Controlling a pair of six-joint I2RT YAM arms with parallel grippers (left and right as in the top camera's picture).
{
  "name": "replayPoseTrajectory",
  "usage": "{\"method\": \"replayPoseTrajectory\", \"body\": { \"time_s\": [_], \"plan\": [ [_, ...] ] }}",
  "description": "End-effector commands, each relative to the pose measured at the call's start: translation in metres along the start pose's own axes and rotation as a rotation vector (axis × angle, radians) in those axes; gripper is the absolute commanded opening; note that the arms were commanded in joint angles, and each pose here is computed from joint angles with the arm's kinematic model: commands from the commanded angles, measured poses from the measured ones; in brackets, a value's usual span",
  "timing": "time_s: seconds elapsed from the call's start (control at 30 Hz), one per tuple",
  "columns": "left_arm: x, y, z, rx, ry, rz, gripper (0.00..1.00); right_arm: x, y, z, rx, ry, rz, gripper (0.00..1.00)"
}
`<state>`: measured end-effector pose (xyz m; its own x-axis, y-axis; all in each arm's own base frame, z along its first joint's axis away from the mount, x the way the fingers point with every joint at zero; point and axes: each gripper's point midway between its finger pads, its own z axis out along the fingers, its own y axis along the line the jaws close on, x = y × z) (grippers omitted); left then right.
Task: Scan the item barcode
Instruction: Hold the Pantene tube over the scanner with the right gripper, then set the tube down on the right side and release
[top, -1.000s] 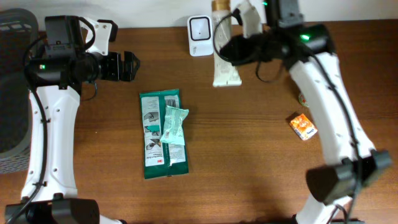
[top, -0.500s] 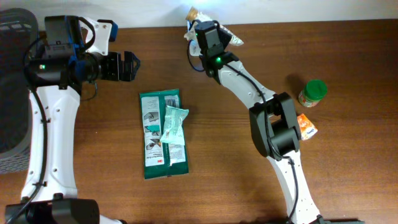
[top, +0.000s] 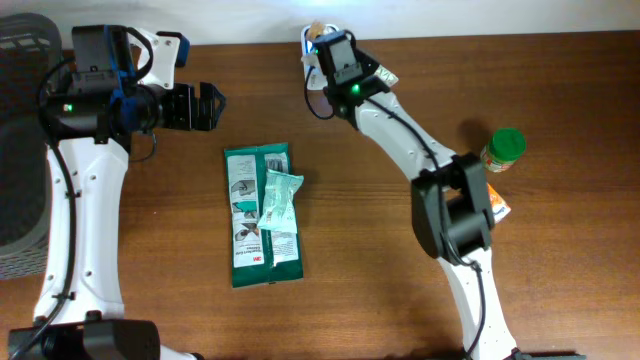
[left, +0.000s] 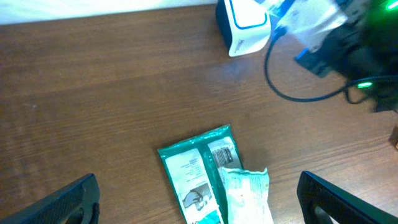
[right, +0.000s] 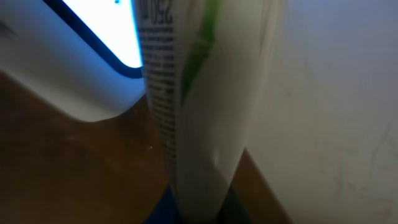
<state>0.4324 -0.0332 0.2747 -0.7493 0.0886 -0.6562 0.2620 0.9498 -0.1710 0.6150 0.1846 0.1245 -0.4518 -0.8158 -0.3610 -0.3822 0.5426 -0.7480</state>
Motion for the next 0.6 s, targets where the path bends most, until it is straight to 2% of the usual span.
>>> {"method": "replayPoseTrajectory", "body": {
  "time_s": [0.0,0.07,0.13,0.17,0.23,0.37,0.5,0.57],
  "plan": [
    [-0.004,0.001,-0.005,-0.005,-0.015,0.017,0.99,-0.049,-0.095,-0.119,-0.117,-0.254,0.451,0.04],
    [-0.004,0.001,-0.005,-0.005,-0.015,0.017,0.99,-0.030,-0.100,-0.163,-0.291,-0.228,0.580,0.04],
    [-0.004,0.001,-0.005,-0.005,-0.015,0.017,0.99,0.026,-0.084,-0.190,-0.469,-0.024,0.698,0.04],
    [-0.004,0.001,-0.005,-0.005,-0.015,0.018,0.99,0.046,-0.073,-0.193,-0.536,0.060,0.717,0.04],
    [-0.004,0.001,-0.005,-0.005,-0.015,0.017,0.99,0.121,-0.035,-0.193,-0.676,0.382,0.777,0.04],
    [-0.004,0.001,-0.005,-0.005,-0.015,0.017,0.99,0.219,0.040,-0.170,-0.781,0.702,0.766,0.04],
    [-0.004,0.001,-0.005,-0.005,-0.015,0.017,0.99,0.285,0.072,-0.137,-0.756,0.776,0.860,0.04],
    [-0.004,0.001,-0.005,-0.005,-0.015,0.018,0.99,0.303,0.066,-0.131,-0.736,0.791,0.910,0.11]
  ]
}}
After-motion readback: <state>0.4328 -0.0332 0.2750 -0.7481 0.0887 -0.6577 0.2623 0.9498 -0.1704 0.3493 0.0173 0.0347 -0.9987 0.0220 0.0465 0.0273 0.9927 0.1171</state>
